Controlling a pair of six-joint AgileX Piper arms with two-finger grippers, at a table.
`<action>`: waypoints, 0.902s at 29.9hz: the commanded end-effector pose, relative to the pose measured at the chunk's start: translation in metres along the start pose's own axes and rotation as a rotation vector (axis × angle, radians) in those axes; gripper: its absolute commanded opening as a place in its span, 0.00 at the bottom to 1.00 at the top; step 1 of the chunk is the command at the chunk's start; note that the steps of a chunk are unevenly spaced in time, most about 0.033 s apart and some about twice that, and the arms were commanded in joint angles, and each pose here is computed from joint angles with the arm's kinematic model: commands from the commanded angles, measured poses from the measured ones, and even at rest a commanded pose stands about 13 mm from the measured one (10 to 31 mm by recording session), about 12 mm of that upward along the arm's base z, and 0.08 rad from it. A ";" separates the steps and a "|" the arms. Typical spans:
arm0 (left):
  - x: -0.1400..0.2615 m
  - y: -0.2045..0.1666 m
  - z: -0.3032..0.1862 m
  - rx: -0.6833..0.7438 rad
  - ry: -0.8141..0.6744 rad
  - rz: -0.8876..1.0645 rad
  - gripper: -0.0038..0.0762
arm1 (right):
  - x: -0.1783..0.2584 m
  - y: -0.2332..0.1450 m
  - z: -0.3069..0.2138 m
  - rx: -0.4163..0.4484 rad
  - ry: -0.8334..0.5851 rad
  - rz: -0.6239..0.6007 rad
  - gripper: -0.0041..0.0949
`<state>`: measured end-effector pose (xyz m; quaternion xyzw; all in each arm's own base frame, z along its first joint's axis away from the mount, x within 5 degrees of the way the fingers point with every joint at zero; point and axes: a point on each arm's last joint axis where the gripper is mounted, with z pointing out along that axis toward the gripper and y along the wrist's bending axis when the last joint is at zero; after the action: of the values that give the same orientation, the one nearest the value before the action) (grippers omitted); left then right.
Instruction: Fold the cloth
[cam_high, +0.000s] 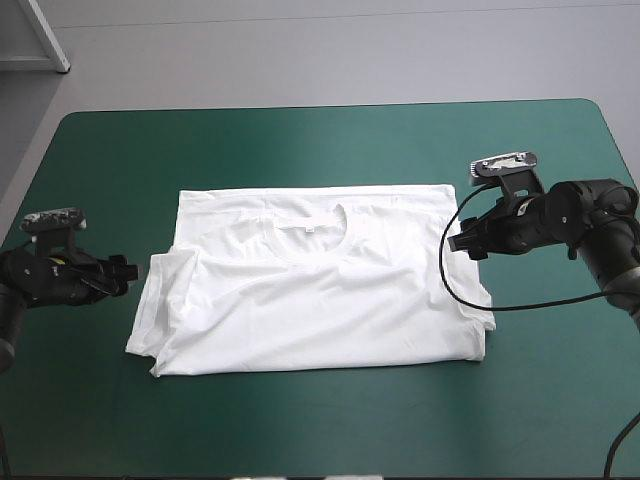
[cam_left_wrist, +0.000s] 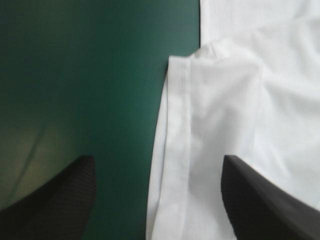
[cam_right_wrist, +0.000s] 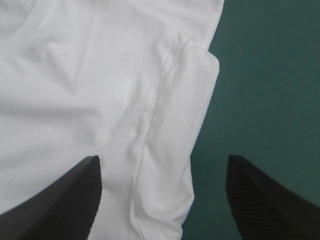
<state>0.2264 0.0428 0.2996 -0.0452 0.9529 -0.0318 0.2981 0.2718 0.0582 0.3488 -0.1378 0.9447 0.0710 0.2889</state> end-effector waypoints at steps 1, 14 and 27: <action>0.011 0.000 0.014 0.012 -0.025 -0.047 0.70 | -0.006 0.004 -0.018 -0.025 -0.092 0.001 0.70; 0.035 0.005 0.042 -0.013 -0.038 -0.066 0.67 | -0.005 0.006 -0.028 -0.035 -0.118 0.000 0.70; 0.039 0.008 0.084 0.040 0.084 -0.074 0.65 | -0.002 0.009 -0.045 -0.036 -0.168 -0.005 0.70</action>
<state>0.2361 0.0437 0.2022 -0.0617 0.9678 -0.0561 0.2376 0.2525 0.0586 0.3691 -0.1394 0.9325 0.0927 0.3199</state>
